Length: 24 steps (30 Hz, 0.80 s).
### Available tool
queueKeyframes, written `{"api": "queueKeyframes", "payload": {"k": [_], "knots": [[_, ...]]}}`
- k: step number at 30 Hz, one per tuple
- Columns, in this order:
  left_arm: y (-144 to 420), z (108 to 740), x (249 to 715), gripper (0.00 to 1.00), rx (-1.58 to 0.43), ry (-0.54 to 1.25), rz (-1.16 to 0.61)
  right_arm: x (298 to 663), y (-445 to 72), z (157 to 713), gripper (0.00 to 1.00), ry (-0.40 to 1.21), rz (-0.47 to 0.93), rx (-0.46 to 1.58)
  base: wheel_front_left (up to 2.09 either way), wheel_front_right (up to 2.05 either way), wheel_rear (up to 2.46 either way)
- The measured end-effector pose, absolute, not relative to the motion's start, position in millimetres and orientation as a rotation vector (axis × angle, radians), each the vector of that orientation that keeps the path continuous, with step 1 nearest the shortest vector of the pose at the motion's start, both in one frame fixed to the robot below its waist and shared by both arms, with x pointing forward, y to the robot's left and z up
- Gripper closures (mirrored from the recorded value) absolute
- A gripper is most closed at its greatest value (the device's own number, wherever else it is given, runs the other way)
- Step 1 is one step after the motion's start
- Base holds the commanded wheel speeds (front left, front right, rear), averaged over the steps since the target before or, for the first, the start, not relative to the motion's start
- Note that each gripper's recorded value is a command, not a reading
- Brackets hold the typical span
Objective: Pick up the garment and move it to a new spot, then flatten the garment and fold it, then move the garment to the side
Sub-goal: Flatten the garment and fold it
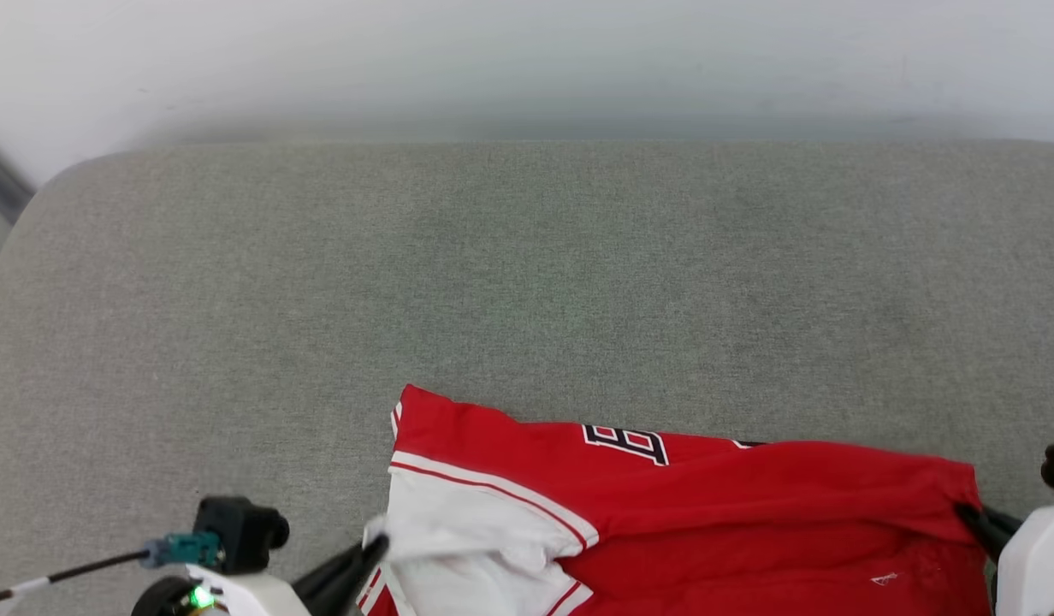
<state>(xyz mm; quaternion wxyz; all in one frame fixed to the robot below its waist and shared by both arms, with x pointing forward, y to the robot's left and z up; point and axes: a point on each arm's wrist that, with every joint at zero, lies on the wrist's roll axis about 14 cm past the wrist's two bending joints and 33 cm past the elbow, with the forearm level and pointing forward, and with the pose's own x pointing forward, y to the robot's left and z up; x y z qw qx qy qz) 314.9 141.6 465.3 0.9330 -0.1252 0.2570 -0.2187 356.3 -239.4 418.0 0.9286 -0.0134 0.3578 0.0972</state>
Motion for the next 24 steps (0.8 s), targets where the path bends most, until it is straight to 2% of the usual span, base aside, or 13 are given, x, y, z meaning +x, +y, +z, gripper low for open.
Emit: {"api": "queueKeyframes", "payload": {"k": [9, 16, 17, 18, 19, 20, 24], "knots": [[139, 416, 282, 1.00, -0.224, 0.699, -0.489, 330, -243, 390, 1.00, 0.821, 0.230, -0.105, 0.00, 0.00, 0.00], [135, 385, 275, 1.00, -0.156, 0.744, -0.517, 316, -246, 373, 1.00, 0.880, 0.262, -0.178, 0.00, 0.00, 0.00], [134, 382, 273, 0.85, -0.157, 0.750, -0.521, 316, -246, 372, 1.00, 0.880, 0.266, -0.181, 0.00, 0.00, 0.00], [133, 379, 273, 0.58, -0.161, 0.751, -0.518, 316, -245, 371, 1.00, 0.880, 0.268, -0.178, 0.00, 0.00, 0.00], [132, 378, 273, 0.00, -0.168, 0.748, -0.516, 317, -244, 372, 0.69, 0.871, 0.270, -0.173, 0.00, 0.00, 0.00], [132, 377, 274, 0.00, -0.171, 0.744, -0.513, 318, -243, 372, 0.00, 0.863, 0.271, -0.167, 0.00, 0.00, 0.00], [129, 376, 275, 0.00, -0.190, 0.724, -0.509, 322, -239, 376, 0.00, 0.832, 0.278, -0.150, 0.00, 0.00, 0.00]]}}
